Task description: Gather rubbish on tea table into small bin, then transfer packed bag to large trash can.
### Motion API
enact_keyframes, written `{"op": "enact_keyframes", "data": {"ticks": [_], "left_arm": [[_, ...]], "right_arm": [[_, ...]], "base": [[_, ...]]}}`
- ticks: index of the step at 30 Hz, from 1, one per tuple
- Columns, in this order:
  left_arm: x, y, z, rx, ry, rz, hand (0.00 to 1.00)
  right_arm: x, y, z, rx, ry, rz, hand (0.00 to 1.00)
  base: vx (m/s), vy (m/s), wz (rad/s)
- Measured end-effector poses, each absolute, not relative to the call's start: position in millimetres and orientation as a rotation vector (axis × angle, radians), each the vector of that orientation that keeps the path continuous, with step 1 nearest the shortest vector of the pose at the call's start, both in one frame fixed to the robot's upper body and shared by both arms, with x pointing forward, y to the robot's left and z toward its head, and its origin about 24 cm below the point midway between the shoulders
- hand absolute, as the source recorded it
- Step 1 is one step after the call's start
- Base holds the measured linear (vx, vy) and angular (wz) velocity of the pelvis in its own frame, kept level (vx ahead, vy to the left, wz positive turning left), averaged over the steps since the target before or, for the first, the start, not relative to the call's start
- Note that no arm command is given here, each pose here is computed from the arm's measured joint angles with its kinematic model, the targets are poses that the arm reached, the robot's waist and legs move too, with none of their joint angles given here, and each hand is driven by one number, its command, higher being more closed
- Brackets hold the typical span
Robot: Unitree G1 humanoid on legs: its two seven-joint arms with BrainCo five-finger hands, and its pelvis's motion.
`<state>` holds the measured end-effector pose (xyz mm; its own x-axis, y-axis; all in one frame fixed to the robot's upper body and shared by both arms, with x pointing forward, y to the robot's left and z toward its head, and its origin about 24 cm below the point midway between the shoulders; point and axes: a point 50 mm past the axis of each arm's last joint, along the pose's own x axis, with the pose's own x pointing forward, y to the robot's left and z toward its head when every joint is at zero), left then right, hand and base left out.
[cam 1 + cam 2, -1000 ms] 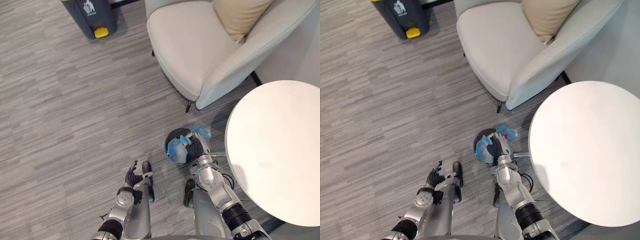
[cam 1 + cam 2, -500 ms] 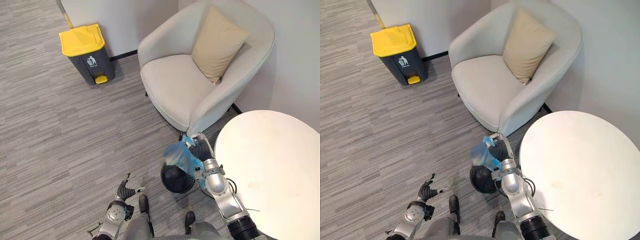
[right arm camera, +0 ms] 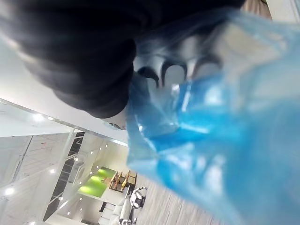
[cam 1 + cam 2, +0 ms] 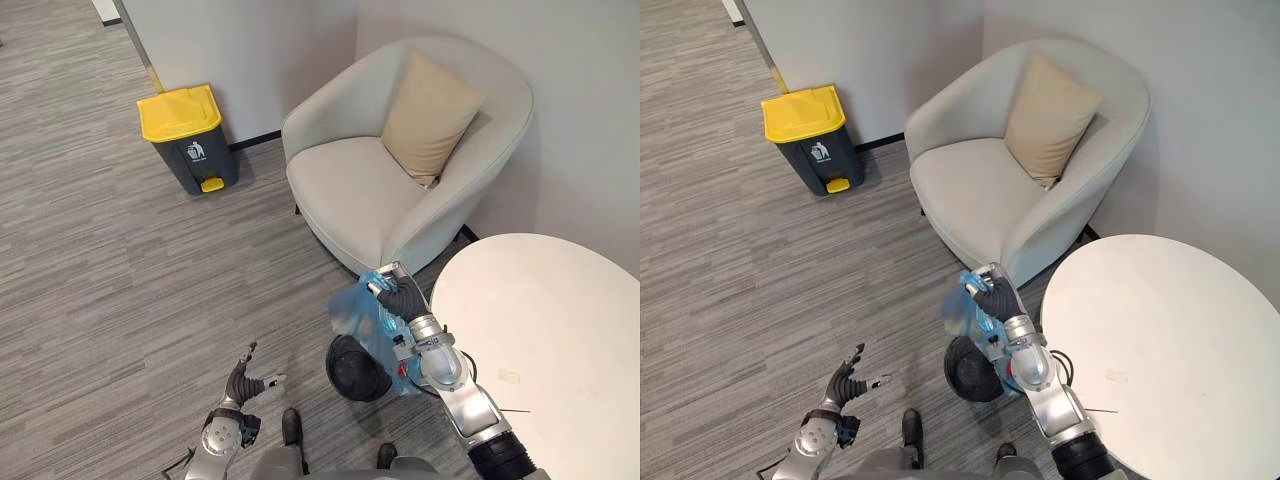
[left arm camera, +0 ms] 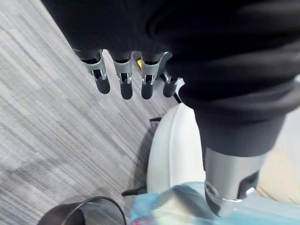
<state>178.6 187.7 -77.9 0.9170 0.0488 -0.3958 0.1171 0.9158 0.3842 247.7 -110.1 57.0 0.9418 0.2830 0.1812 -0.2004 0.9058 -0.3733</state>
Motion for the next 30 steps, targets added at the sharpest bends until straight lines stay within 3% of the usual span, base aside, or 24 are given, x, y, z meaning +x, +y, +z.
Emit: {"op": "enact_keyframes", "data": {"ticks": [16, 30], "left_arm": [[215, 140, 33, 0.379, -0.184, -0.236, 0.0], [233, 103, 71, 0.43, -0.408, -0.348, 0.0]], "right_arm": [[250, -82, 106, -0.237, -0.436, 0.558, 1.0], [253, -61, 127, -0.119, -0.489, 0.707, 1.0]], "base": [[0.0, 0.001, -0.01], [0.0, 0.0, 0.0]]}}
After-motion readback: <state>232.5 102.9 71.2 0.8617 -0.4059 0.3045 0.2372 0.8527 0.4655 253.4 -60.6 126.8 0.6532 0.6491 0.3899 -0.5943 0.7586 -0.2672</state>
